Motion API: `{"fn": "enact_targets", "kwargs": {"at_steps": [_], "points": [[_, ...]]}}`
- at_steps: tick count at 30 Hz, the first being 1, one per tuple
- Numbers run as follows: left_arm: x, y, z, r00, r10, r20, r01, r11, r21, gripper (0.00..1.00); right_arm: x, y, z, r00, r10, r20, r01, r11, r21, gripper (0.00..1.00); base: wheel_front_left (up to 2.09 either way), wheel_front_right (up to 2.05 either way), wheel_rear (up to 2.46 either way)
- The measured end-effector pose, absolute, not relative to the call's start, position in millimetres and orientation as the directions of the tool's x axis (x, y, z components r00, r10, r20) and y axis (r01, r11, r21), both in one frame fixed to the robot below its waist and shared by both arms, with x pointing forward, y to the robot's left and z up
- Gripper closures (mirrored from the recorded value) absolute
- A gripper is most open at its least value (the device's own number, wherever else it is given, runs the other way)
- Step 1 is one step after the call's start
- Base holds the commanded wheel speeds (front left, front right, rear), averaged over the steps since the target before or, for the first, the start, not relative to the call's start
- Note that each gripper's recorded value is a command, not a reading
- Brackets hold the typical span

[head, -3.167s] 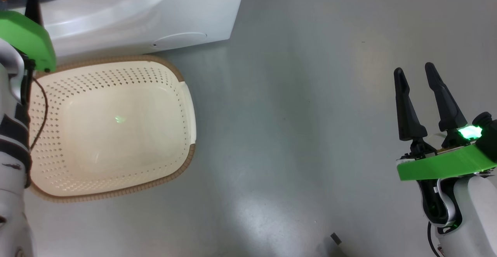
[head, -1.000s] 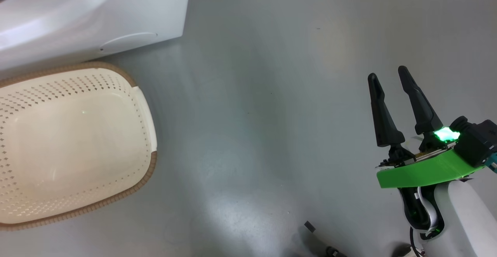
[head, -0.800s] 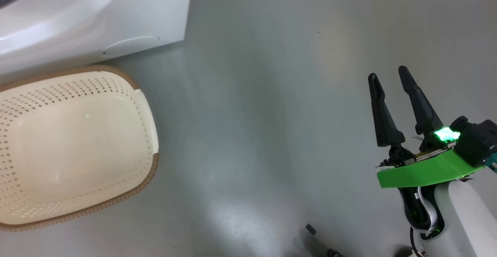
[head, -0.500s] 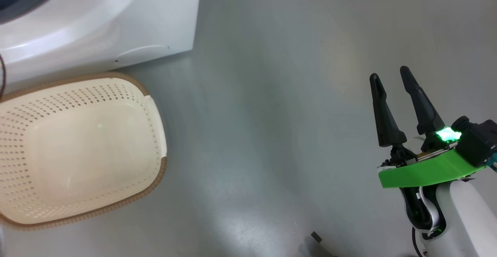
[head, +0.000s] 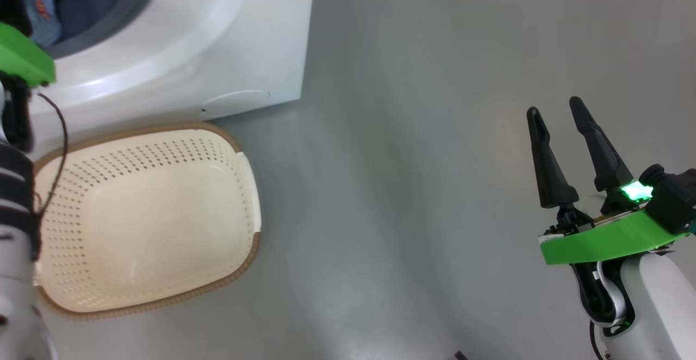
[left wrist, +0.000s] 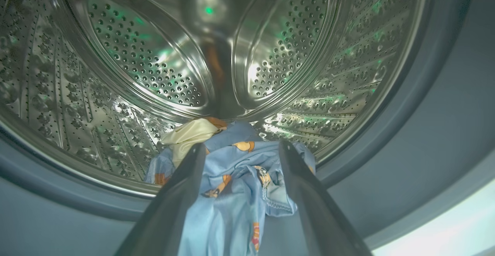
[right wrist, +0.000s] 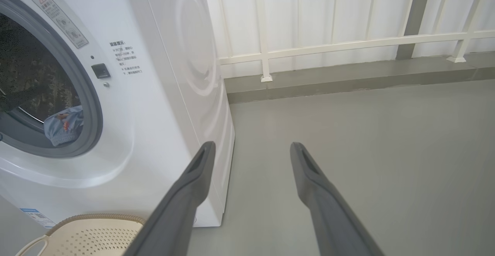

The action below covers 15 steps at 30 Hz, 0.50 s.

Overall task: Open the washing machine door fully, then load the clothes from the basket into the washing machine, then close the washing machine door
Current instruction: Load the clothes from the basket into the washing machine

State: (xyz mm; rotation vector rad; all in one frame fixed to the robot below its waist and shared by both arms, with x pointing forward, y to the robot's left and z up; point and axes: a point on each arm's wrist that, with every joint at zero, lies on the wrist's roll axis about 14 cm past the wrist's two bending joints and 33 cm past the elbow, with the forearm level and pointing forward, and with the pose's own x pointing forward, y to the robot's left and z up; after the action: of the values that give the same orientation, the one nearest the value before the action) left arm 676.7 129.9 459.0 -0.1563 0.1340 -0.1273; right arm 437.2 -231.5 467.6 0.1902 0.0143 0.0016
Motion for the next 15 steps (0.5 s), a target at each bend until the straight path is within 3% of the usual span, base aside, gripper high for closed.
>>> {"fn": "enact_targets", "kwargs": {"at_steps": [15], "points": [[610,147,478,0.993,-0.110,-0.044,0.100,0.977,-0.188,0.00,430,-226,489,0.999,0.042,0.034,-0.047,0.983,0.177,0.00,0.00,0.00,0.00]]}}
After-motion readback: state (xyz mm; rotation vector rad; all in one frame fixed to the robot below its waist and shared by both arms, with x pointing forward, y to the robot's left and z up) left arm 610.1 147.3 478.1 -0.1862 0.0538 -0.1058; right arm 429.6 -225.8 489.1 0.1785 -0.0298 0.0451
